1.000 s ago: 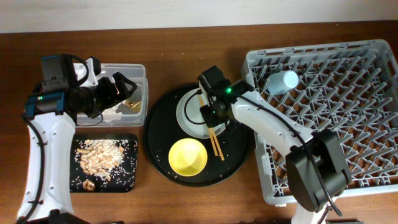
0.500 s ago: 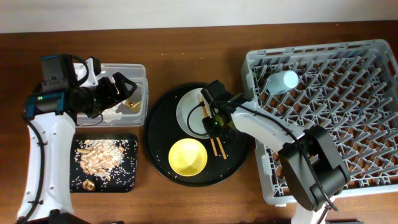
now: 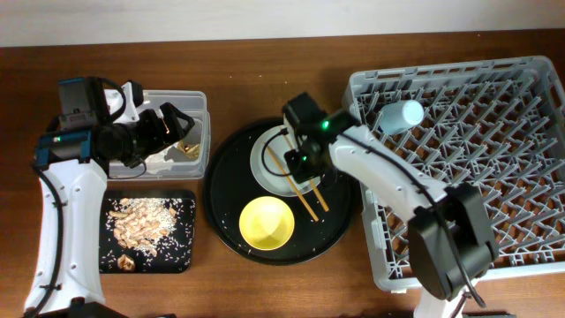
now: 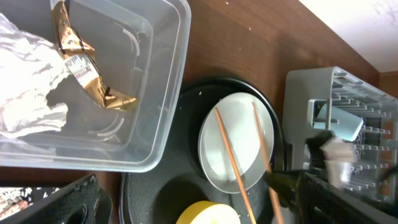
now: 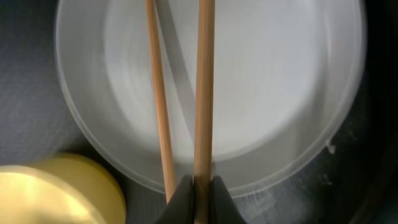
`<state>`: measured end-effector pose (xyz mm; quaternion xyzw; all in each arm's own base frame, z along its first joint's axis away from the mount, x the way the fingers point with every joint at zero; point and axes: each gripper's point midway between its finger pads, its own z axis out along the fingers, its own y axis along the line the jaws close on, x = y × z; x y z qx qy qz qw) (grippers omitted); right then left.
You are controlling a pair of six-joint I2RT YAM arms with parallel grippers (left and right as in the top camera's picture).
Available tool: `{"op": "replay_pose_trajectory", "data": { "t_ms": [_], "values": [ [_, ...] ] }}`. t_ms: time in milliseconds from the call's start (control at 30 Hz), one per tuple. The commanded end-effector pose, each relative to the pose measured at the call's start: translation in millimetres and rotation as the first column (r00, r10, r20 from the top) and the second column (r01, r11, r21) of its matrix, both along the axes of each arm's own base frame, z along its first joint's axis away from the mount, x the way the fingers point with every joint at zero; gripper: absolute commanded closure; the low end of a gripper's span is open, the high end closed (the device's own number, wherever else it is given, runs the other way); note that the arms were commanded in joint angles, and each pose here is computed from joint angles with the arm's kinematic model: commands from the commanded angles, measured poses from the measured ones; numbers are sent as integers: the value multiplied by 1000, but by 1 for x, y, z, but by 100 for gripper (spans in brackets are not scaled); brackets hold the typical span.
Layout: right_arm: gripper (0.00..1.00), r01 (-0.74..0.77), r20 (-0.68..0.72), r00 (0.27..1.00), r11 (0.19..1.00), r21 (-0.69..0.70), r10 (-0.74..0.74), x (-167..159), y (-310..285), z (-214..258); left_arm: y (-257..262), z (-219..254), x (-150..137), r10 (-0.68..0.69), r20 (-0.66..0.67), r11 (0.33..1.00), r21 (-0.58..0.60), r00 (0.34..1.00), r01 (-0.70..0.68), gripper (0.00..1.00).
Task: Sort waste into correct bins and load items into the dishwasher rack
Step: 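Place the chopsticks upright in the dish rack with the right gripper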
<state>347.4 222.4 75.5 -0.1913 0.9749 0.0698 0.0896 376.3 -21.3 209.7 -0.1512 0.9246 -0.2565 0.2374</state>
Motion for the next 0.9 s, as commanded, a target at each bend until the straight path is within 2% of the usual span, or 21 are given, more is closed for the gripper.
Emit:
{"op": "replay_pose_trajectory", "data": {
  "t_ms": [0, 67, 167, 267, 400, 500, 567, 633, 867],
  "values": [
    [96, 95, 135, 987, 994, -53, -88, 33, -49, 74, 2, 5, -1, 0, 16, 1000, 13, 1000, 0, 0],
    [96, 150, 133, 982, 981, -125, -133, 39, -98, 94, 2, 5, -1, 0, 16, 1000, 13, 1000, 0, 0],
    [96, 195, 53, 981, 963, -186, -188, 32, -165, 96, 2, 5, -1, 0, 16, 1000, 13, 1000, 0, 0],
    [96, 337, 7, 939, 919, -207, -343, 24, -234, 94, 2, 5, -1, 0, 16, 1000, 13, 1000, 0, 0],
    [96, 437, 10, 896, 875, -209, -445, 20, -284, 94, 2, 5, -1, -1, 16, 1000, 13, 1000, 0, 0],
    [96, 473, 8, 877, 862, -183, -480, 20, -296, 93, 2, 5, -1, 0, 16, 1000, 13, 1000, 0, 0],
    [96, 433, 8, 898, 879, -201, -440, 19, -298, 92, 2, 5, -1, -1, 16, 1000, 13, 1000, 0, 0],
    [96, 435, 17, 895, 863, -255, -446, 20, -308, 88, 2, 5, -1, 0, 16, 1000, 13, 1000, 0, 0],
    [95, 380, -44, 913, 884, -272, -406, 25, -309, 63, 2, 5, -1, 0, 16, 1000, 13, 1000, 0, 0]
  ]
}}
